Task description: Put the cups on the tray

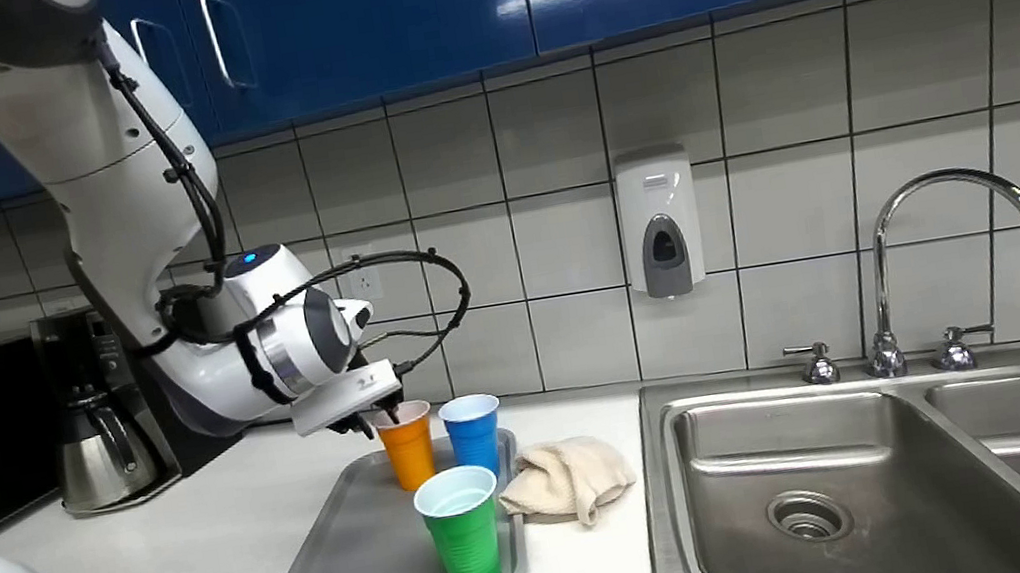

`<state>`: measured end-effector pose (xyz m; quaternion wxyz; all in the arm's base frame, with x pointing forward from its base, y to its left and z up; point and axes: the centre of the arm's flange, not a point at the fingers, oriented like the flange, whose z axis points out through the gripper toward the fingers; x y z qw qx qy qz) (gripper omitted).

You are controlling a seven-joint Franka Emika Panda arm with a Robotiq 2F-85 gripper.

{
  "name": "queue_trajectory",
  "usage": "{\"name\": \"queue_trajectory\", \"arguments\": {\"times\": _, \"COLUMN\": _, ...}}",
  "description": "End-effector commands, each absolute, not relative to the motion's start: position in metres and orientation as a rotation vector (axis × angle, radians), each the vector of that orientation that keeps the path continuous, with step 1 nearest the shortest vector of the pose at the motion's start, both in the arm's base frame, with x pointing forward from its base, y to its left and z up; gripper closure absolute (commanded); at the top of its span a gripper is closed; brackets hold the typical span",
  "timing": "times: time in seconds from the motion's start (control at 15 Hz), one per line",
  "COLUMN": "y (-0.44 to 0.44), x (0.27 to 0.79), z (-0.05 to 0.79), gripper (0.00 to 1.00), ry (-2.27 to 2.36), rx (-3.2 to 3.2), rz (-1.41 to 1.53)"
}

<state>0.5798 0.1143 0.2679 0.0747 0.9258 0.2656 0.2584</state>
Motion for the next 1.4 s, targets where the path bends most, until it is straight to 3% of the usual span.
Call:
{"name": "queue_trajectory", "arguments": {"times": 0.0, "y": 0.114, "x": 0.573, "z": 0.276, "gripper": 0.23, "ry": 0.792, "rx": 2.768, "rz": 0.793}}
{"name": "queue_trajectory", "arguments": {"times": 0.2, "y": 0.114, "x": 0.573, "z": 0.284, "gripper": 0.02, "ry": 0.784, "rx": 2.78, "rz": 0.798}}
{"name": "queue_trajectory", "arguments": {"times": 0.27, "y": 0.113, "x": 0.573, "z": 0.286, "gripper": 0.0, "ry": 0.781, "rx": 2.779, "rz": 0.804}}
{"name": "queue_trajectory", "arguments": {"times": 0.8, "y": 0.096, "x": 0.556, "z": 0.334, "gripper": 0.0, "ry": 0.686, "rx": 2.838, "rz": 0.749}}
{"name": "queue_trajectory", "arguments": {"times": 1.33, "y": 0.079, "x": 0.506, "z": 0.375, "gripper": 0.0, "ry": 0.676, "rx": 2.971, "rz": 0.485}}
